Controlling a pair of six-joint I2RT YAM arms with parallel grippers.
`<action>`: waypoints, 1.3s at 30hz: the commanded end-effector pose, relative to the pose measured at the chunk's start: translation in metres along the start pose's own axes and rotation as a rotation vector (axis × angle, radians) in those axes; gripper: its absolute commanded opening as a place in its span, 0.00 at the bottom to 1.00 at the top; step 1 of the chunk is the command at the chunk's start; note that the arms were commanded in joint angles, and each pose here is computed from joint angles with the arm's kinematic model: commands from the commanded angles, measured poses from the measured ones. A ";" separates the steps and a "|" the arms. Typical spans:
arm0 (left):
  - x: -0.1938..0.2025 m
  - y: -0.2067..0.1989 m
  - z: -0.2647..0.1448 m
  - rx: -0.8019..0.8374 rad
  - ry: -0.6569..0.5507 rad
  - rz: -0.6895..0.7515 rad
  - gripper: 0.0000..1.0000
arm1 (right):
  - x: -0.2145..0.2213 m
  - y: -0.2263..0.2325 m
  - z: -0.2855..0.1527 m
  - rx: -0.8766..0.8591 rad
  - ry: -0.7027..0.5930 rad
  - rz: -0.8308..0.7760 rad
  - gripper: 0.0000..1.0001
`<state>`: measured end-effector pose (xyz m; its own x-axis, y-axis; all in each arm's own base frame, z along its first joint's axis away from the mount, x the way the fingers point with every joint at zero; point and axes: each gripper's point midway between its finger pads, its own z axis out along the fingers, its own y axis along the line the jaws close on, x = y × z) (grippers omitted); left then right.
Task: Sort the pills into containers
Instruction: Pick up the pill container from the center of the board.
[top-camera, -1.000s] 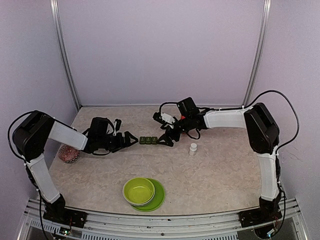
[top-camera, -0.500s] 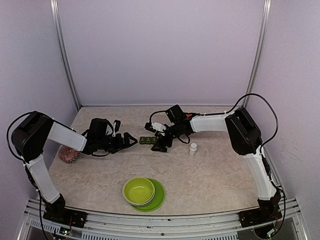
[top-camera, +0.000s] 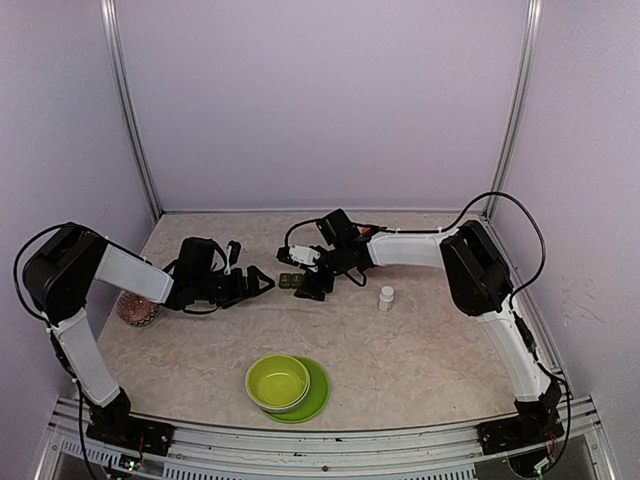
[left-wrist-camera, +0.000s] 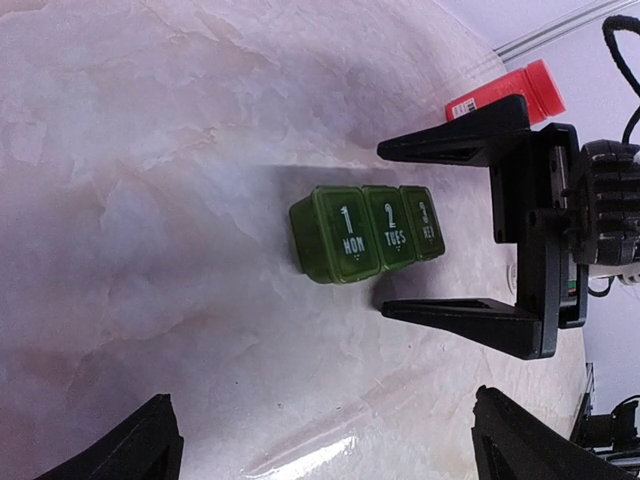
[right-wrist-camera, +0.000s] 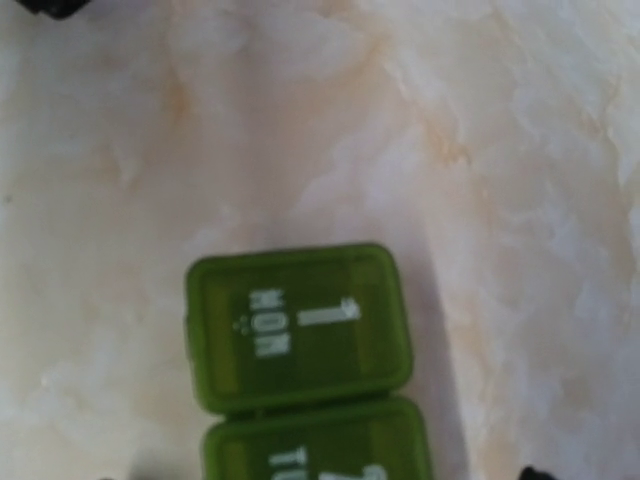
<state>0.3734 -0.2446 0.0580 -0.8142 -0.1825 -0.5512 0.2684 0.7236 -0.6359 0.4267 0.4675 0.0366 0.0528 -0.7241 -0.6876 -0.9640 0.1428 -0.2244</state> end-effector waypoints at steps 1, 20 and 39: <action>-0.004 -0.001 -0.002 0.005 -0.025 0.004 0.99 | 0.008 0.010 0.014 -0.007 0.048 -0.033 0.84; 0.000 0.003 -0.002 0.010 -0.021 -0.003 0.99 | 0.004 0.019 0.019 -0.030 0.040 -0.082 0.47; 0.000 -0.043 -0.014 0.203 -0.013 0.006 0.99 | -0.051 0.045 -0.064 0.015 -0.141 -0.098 0.37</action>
<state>0.3593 -0.2477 0.0567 -0.8300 -0.1910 -0.5241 0.2764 0.6752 -0.6838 0.3819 0.4545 0.0515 0.1123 -0.7196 -0.6852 -0.9665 0.0812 -0.2437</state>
